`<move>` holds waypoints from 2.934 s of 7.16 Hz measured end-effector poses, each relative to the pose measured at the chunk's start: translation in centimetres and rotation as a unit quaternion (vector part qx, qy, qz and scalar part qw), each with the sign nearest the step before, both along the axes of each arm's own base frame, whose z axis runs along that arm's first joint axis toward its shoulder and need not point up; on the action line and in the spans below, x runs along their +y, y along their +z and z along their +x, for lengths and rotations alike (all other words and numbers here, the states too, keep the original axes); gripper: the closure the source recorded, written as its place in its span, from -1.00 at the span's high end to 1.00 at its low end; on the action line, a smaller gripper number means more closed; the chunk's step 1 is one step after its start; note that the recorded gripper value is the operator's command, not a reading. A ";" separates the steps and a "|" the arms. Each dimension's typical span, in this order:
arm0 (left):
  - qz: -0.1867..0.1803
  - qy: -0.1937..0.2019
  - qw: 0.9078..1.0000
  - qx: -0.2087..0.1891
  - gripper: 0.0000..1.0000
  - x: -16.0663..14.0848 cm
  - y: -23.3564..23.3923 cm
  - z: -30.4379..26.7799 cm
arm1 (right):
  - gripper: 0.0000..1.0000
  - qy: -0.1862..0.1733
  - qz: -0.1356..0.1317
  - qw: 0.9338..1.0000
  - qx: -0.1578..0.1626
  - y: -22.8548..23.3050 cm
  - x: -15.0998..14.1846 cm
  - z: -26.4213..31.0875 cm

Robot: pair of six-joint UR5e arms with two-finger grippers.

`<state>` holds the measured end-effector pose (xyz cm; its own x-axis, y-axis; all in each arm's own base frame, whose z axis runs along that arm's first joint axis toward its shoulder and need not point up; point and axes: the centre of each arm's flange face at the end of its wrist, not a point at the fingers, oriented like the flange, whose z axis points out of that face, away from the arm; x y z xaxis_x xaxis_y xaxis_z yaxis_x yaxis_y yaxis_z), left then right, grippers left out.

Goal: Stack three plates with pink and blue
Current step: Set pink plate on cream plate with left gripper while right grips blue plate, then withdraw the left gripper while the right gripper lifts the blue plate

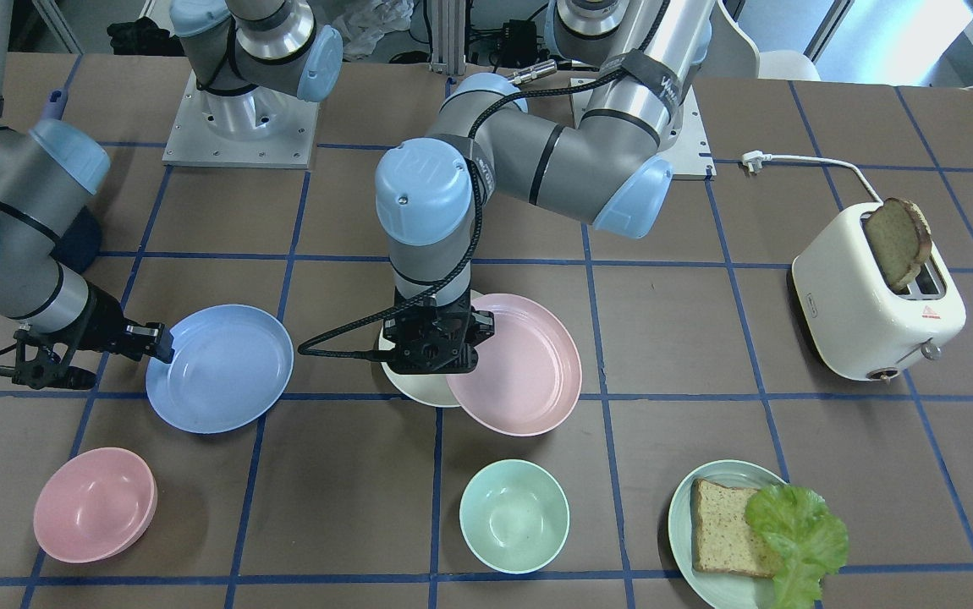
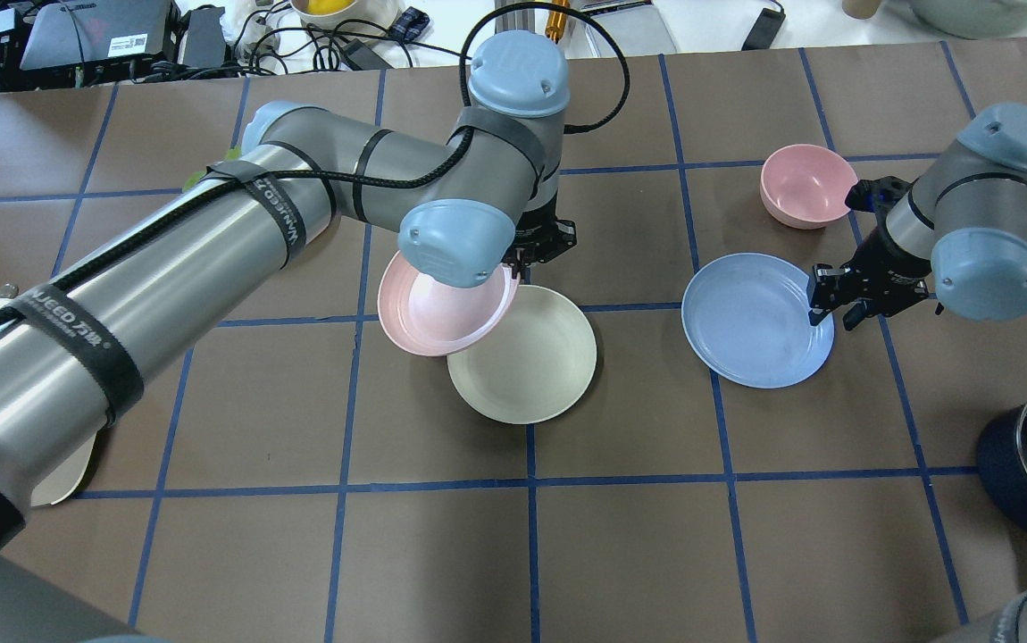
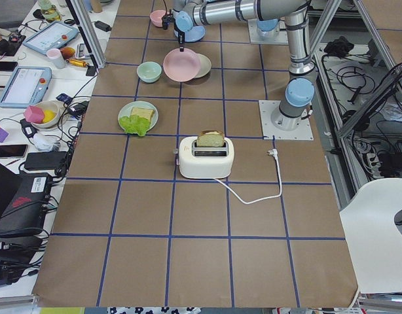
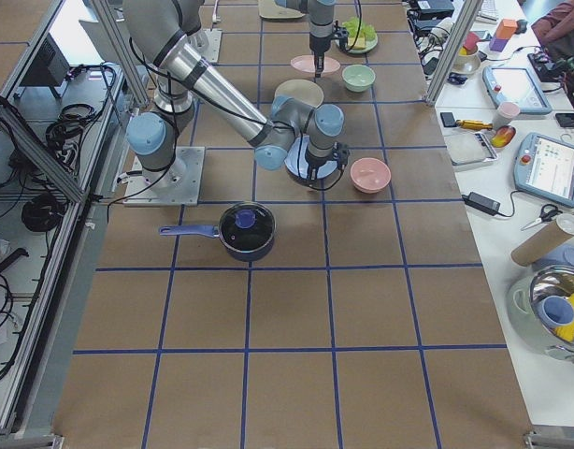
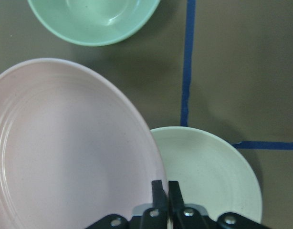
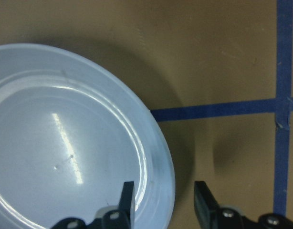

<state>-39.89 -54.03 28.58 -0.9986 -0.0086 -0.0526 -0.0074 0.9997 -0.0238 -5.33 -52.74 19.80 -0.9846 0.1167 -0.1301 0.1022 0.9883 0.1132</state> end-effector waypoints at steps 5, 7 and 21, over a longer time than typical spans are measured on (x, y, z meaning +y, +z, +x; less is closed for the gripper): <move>0.011 -0.001 1.000 -0.011 -1.00 4.9 -1.9 -6.8 | -0.57 -0.001 0.009 1.000 -0.004 -1.2 -0.7 -0.3; 0.015 -0.003 1.000 -0.016 0.98 5.0 -3.0 -7.1 | -1.00 -0.001 0.008 1.000 -0.010 -1.3 -0.8 -0.1; -0.060 0.062 0.992 0.092 1.00 -1.2 21.2 18.5 | -1.00 0.006 -0.011 1.000 0.014 14.3 -5.4 15.9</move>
<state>-21.41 -55.24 49.74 -0.9820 -0.1273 0.1398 -0.1455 0.9809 -0.1290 10.53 -58.15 34.10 -0.9892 0.1020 -0.1052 0.0929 0.9917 0.0888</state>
